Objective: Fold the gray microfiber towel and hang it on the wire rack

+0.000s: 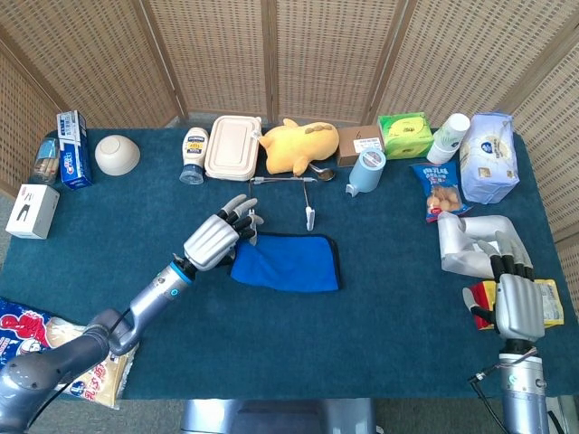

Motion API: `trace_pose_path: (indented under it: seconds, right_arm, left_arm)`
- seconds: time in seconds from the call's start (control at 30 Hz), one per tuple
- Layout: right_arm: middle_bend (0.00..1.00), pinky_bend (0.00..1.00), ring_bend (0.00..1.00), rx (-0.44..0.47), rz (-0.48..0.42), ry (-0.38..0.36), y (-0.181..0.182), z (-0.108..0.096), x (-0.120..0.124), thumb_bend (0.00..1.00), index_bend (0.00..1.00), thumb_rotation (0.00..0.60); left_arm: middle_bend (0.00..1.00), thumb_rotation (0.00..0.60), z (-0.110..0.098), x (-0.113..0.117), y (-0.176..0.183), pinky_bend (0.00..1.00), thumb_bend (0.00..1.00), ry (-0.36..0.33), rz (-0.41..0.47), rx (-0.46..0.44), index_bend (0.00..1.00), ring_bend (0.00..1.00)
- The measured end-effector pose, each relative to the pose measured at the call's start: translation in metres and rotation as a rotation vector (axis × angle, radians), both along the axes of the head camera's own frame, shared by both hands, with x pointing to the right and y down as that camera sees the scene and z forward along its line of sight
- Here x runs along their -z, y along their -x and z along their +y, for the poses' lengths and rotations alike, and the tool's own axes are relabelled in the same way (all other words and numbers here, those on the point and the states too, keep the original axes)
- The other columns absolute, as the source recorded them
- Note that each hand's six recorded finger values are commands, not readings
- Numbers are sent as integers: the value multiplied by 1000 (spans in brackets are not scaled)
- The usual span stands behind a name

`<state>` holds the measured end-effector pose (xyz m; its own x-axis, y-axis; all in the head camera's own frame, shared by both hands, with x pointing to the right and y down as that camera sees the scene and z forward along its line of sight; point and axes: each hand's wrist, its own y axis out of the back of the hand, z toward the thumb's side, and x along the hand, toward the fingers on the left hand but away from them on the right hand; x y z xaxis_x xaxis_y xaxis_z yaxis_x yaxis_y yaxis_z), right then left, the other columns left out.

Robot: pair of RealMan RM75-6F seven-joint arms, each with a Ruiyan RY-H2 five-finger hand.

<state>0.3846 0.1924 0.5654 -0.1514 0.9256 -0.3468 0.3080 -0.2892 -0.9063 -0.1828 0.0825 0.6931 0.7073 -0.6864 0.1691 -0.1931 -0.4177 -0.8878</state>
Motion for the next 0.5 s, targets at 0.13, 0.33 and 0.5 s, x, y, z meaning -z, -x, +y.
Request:
trace_pose_path:
  seconds: [0.13, 0.33, 0.5]
  right_arm:
    - [47, 0, 0, 0, -6, -2, -1, 1, -1, 283, 150, 600]
    - [47, 0, 0, -7, -22, 0, -6, 4, -5, 281, 149, 600]
    - [47, 0, 0, -8, -38, 1, -9, 6, -8, 281, 149, 600]
  left_arm:
    - [324, 600, -8, 23, -5, 0, 629, 4, 49, 25, 762, 89]
    - [328, 600, -27, 71, -17, 0, 627, -6, 104, 68, 767, 89]
    - [332, 600, -51, 110, -26, 0, 626, -20, 85, 118, 775, 89]
